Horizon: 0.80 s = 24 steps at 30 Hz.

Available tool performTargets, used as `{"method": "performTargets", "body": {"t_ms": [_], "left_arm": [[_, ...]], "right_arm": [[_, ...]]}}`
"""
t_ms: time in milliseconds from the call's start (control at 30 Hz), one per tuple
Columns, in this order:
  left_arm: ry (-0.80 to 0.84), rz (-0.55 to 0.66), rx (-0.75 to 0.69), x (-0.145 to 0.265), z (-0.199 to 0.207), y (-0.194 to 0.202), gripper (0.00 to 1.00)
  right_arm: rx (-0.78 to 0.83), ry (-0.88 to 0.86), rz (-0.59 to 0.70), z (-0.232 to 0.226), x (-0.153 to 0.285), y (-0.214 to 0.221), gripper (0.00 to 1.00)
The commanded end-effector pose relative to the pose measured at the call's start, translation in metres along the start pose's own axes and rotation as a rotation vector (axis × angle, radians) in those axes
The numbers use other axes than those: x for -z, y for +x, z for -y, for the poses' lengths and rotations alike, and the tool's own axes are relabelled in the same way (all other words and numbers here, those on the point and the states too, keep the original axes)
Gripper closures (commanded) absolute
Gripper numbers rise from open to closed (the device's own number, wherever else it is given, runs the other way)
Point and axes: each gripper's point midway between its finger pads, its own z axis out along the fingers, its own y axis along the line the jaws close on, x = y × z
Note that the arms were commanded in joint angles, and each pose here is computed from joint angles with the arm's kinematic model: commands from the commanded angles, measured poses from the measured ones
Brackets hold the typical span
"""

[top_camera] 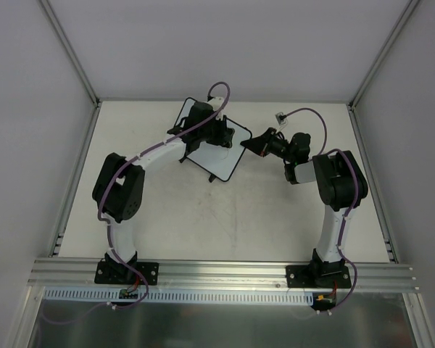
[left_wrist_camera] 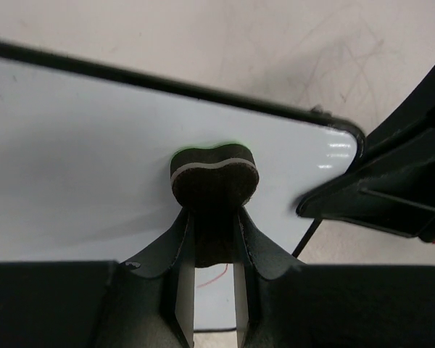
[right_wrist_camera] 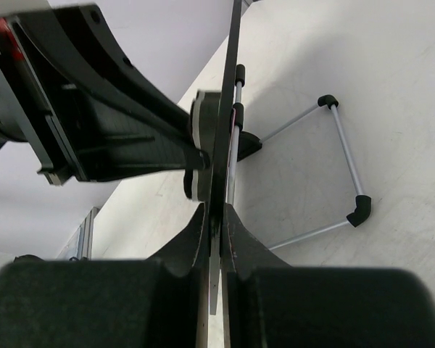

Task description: Erase the whiteboard

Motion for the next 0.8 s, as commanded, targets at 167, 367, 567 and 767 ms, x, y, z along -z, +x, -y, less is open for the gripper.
{"method": "performTargets", "body": {"t_ms": [167,367,567,767], "left_arm": [[-0.005,0.136,-0.099,-0.004,0.013,-0.069,1.0],[0.003,0.129,-0.112,-0.005,0.015,-0.072,1.0],[-0.005,0.056,-0.069,-0.007,0.008,-0.037,1.0],[-0.006,0.028,-0.043,-0.002,0.007,-0.006,1.0]], "right_arm": [[0.256,-0.254,-0.011,-0.066,-0.006,-0.007,1.0],[0.259,-0.256,-0.011,-0.069,-0.005,-0.007,1.0],[0.26,-0.254,-0.008,-0.068,-0.005,-0.007,1.0],[0.261,-0.253,-0.005,-0.068,-0.005,-0.008,1.0]]}}
